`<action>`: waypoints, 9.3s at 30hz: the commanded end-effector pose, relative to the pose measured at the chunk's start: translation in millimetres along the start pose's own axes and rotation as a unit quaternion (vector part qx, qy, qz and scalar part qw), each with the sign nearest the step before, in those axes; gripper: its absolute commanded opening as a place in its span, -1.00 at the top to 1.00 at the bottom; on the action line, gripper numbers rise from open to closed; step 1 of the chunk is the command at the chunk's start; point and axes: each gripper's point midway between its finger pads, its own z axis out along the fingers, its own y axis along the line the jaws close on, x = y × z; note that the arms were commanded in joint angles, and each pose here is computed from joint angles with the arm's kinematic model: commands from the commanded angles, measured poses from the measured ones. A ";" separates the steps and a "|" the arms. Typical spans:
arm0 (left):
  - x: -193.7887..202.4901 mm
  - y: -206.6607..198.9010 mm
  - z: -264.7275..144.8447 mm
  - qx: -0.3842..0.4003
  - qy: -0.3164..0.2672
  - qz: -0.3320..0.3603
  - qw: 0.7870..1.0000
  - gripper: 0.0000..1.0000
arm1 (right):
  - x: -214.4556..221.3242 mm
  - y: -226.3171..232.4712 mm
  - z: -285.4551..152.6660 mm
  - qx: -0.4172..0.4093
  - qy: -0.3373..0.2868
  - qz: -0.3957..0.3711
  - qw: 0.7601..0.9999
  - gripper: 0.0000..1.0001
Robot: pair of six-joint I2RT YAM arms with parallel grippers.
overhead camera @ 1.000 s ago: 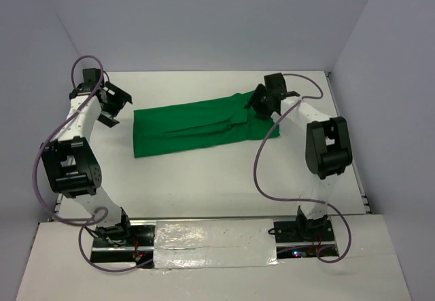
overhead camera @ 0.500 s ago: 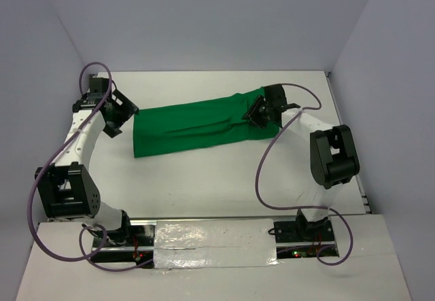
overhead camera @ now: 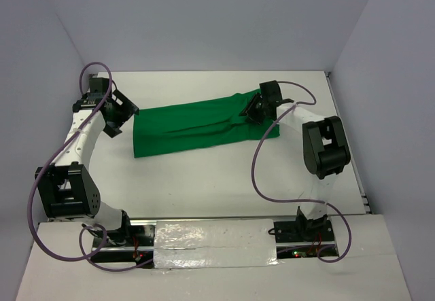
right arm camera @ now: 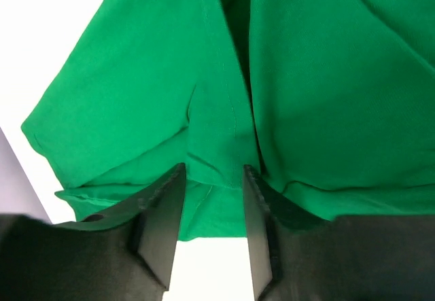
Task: Fold and stack the t-shirts
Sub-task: Fold the other side of the tshirt into a rectangle, then rotate the tshirt 90 degrees, then grab the bottom of the folded rectangular tshirt with both arms, then fold the folded rectangular tshirt in 1/3 of the way
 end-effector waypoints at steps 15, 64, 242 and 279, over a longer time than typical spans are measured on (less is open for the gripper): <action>-3.5 -0.3 -0.6 -0.004 -0.004 0.014 1.000 -0.98 | -0.3 2.8 -13.6 -0.017 -0.028 0.008 0.999 -0.03; 43.9 -61.5 98.5 -0.090 0.063 0.166 0.980 -0.96 | 14.8 -62.5 -93.8 -0.015 -0.076 0.070 0.994 1.00; 184.4 -108.3 -9.7 0.082 0.125 0.145 0.978 1.00 | 122.6 55.9 -88.7 -0.036 0.064 -0.178 0.981 1.00; 152.5 -58.1 0.1 0.039 0.087 0.150 0.984 -0.80 | 126.6 31.6 -102.5 -0.086 0.055 -0.075 0.992 -0.80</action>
